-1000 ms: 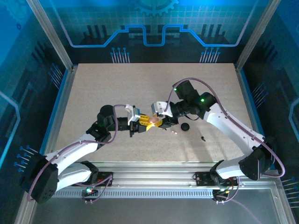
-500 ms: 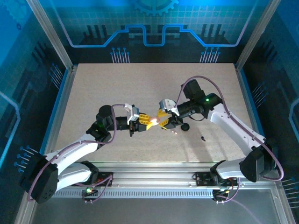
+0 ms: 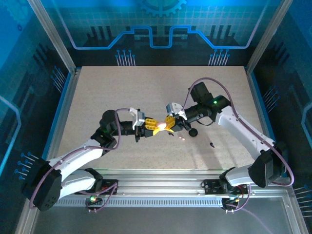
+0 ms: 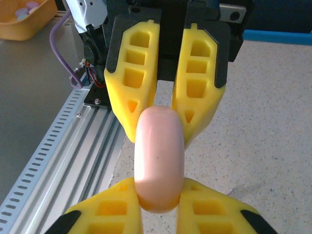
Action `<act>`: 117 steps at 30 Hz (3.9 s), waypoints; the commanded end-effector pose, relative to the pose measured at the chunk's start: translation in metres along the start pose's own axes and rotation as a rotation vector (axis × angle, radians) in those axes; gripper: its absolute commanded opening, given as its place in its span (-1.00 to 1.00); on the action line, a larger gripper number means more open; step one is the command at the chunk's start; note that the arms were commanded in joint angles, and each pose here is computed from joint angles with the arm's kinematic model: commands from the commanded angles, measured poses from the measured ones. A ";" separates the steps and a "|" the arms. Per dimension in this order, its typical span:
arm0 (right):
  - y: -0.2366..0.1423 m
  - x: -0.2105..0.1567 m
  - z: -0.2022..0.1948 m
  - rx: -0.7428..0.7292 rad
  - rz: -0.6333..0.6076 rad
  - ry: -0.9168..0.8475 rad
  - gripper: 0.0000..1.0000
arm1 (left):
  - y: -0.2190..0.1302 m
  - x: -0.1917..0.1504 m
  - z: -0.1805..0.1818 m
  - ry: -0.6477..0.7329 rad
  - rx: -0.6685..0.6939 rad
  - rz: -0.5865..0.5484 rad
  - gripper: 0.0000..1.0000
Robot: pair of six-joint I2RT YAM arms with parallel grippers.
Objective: Insert the wireless bluetooth earbuds into the charging case
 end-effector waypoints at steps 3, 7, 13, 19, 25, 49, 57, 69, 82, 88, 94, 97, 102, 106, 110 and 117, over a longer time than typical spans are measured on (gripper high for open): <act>-0.009 0.013 0.014 -0.009 -0.004 -0.043 -0.73 | 0.003 -0.001 0.003 0.021 0.020 0.011 -0.32; -0.004 0.011 0.017 -0.131 0.134 -0.084 -0.74 | 0.001 -0.003 0.002 0.049 0.014 0.082 -0.15; 0.002 0.010 0.021 -0.211 0.249 -0.136 -0.74 | -0.002 -0.002 -0.002 0.077 -0.014 0.152 -0.09; 0.007 0.017 0.025 -0.209 0.249 -0.168 -0.73 | -0.001 -0.003 -0.005 0.068 -0.040 0.152 -0.08; 0.009 0.021 0.027 -0.192 0.235 -0.178 -0.74 | 0.001 -0.003 -0.007 0.063 -0.053 0.154 -0.08; 0.019 0.021 0.025 -0.153 0.243 -0.168 -0.72 | 0.005 0.001 -0.010 0.071 -0.066 0.130 -0.22; 0.021 0.020 0.023 -0.152 0.249 -0.160 -0.72 | 0.006 0.002 -0.010 0.073 -0.069 0.125 -0.43; 0.012 0.022 0.030 -0.193 0.135 -0.155 -0.06 | 0.006 0.002 -0.012 0.090 -0.063 0.133 -0.74; 0.013 0.022 0.027 -0.160 0.094 -0.124 0.07 | 0.008 0.003 -0.010 0.086 -0.060 0.119 -0.75; 0.014 0.021 0.022 -0.189 0.102 -0.107 0.07 | 0.008 0.005 -0.009 0.084 -0.057 0.111 -0.76; 0.008 0.023 0.012 -0.248 0.084 -0.062 0.03 | 0.010 0.005 -0.009 0.079 -0.061 0.105 -0.77; 0.001 0.025 0.008 -0.288 0.054 -0.051 0.02 | 0.011 0.005 -0.009 0.080 -0.062 0.105 -0.77; -0.015 0.030 0.003 -0.334 -0.015 -0.035 0.02 | 0.011 0.003 -0.010 0.076 -0.064 0.113 -0.78; -0.022 0.033 -0.003 -0.372 -0.047 -0.015 0.02 | 0.011 0.002 -0.010 0.073 -0.064 0.115 -0.78; -0.022 0.031 -0.008 -0.406 -0.040 0.004 0.01 | 0.009 0.002 -0.011 0.075 -0.055 0.109 -0.79; -0.033 0.033 0.000 -0.435 -0.090 0.051 0.02 | 0.006 -0.007 -0.006 0.040 0.049 0.111 -0.81</act>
Point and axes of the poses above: each hand's point on the last joint's axis, 136 mm out from that joint toward the fingers, its own y axis out along the fingers, its own z axis along the line the jaws close on, x = y × z, the point moved 10 cm from there along -y, back along the fingers, and after that the axes turned 15 degrees about y, right-handed, at the moved point
